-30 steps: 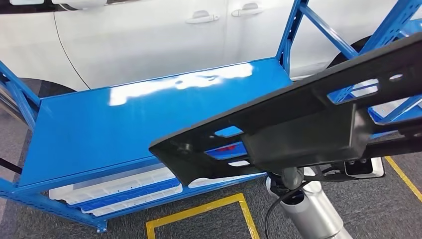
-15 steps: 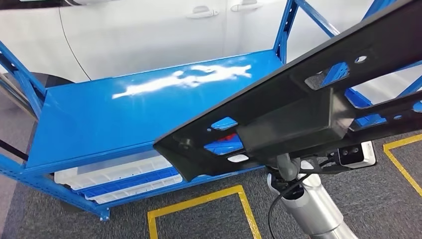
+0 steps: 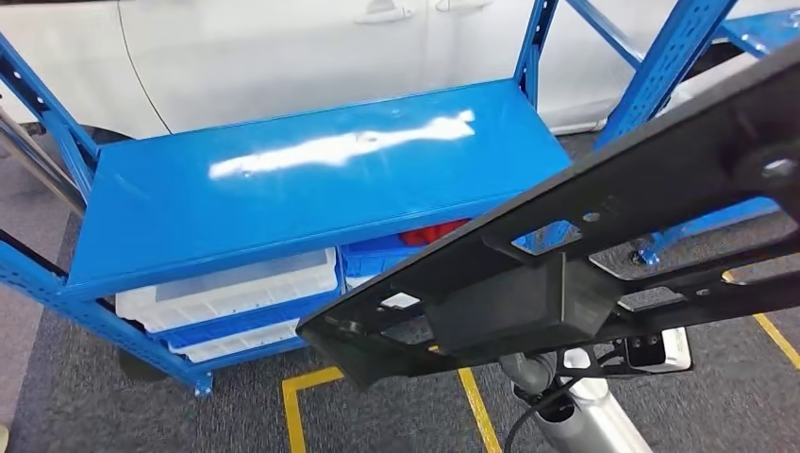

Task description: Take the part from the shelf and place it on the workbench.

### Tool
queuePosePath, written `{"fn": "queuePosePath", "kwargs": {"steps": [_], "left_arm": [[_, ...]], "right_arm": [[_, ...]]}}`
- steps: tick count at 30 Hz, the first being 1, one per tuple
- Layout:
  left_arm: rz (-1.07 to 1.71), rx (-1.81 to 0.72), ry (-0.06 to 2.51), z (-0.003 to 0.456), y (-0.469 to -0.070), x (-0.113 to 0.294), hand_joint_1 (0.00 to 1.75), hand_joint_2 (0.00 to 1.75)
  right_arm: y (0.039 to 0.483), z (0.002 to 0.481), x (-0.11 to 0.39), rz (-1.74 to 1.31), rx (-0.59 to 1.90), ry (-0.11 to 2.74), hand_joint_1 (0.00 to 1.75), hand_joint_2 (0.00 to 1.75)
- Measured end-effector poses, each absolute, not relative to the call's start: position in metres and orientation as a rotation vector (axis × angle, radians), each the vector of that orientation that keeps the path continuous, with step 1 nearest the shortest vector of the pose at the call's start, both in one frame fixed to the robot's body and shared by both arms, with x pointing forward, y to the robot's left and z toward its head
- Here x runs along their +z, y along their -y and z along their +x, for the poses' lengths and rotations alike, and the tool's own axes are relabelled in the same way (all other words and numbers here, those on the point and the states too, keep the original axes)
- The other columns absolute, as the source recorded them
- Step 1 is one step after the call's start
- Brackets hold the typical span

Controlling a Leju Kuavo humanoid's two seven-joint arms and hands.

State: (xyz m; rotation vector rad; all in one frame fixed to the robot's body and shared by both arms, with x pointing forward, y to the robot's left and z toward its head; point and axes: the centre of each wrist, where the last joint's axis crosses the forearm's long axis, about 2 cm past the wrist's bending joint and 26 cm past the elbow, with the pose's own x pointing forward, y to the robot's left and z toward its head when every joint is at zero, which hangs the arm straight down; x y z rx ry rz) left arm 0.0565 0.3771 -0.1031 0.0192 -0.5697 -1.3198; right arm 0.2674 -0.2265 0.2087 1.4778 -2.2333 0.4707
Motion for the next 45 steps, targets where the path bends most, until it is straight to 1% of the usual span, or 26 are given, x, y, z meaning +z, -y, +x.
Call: {"fn": "queuePosePath", "kwargs": {"steps": [5, 16, 24, 30, 34, 45], "left_arm": [[0.02, -1.326, 0.558, 0.054, -0.377, -0.103, 0.0, 1.75], [0.018, -1.367, 0.535, 0.06, -0.379, -0.102, 0.0, 1.75], [0.022, -1.395, 0.534, 0.065, -0.378, -0.102, 0.0, 1.75], [0.049, -1.41, 0.542, 0.069, -0.38, -0.101, 0.0, 1.75], [0.082, -1.412, 0.54, 0.07, -0.387, -0.099, 0.0, 1.75], [0.088, -1.361, 0.541, 0.063, -0.39, -0.1, 0.0, 1.75]], "right_arm": [[0.219, 0.251, 0.201, 1.44, 0.451, 2.25, 1.75, 1.75], [0.213, 0.234, 0.213, 1.392, 0.399, 2.324, 1.75, 1.75], [0.223, 0.251, 0.23, 1.377, 0.358, 2.368, 1.75, 1.75], [0.233, 0.279, 0.266, 1.367, 0.341, 2.379, 1.75, 1.75], [0.235, 0.288, 0.282, 1.381, 0.365, 2.379, 1.75, 1.75], [0.217, 0.28, 0.271, 1.421, 0.46, 2.347, 1.75, 1.75]]}}
